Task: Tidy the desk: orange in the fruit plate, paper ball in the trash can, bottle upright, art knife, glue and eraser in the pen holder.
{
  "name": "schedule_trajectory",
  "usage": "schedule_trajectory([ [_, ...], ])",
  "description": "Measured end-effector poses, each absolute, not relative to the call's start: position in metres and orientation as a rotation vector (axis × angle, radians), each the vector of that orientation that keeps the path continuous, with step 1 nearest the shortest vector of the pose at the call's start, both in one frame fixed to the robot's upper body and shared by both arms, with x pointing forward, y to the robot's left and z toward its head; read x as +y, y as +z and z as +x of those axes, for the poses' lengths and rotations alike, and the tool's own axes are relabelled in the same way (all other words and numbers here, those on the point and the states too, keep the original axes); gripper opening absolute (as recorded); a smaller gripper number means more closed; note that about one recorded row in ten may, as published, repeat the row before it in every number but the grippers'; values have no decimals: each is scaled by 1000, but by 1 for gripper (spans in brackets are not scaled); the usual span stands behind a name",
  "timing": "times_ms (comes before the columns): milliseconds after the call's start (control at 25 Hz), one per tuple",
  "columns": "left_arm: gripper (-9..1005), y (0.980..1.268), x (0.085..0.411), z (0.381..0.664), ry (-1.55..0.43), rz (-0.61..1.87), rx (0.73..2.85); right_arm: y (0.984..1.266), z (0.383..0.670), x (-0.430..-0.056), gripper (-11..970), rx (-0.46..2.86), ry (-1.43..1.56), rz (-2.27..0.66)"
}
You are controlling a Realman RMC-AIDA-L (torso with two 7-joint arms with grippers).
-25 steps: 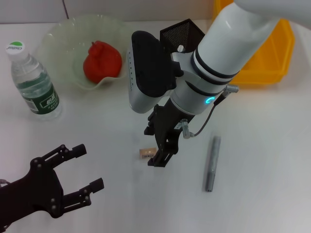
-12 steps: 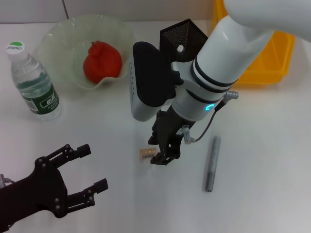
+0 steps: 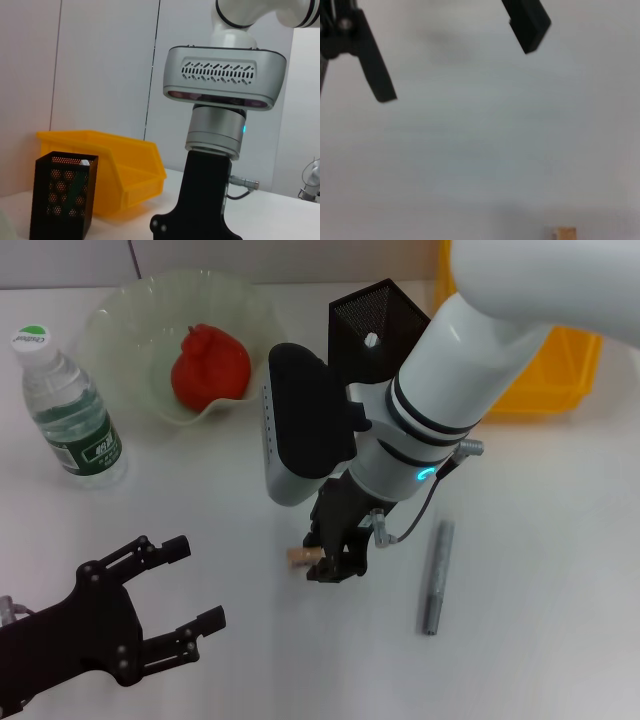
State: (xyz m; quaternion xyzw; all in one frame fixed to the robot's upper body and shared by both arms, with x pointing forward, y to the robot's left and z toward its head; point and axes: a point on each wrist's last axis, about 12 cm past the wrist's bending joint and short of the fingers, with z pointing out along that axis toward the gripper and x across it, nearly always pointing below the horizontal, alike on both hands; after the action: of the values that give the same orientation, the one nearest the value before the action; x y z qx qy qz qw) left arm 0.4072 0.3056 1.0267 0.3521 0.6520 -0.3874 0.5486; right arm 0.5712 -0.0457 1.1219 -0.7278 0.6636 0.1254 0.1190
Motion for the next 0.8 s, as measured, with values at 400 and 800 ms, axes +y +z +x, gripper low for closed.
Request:
schedule_trajectory([
  [400,844,1027,304,409,-916,839,1536,1120,571,-45,178,1936,385,-2103],
  [800,844,1029,302,413,-917,846,1526,1130,576,-53,120,1965,401,-2006],
])
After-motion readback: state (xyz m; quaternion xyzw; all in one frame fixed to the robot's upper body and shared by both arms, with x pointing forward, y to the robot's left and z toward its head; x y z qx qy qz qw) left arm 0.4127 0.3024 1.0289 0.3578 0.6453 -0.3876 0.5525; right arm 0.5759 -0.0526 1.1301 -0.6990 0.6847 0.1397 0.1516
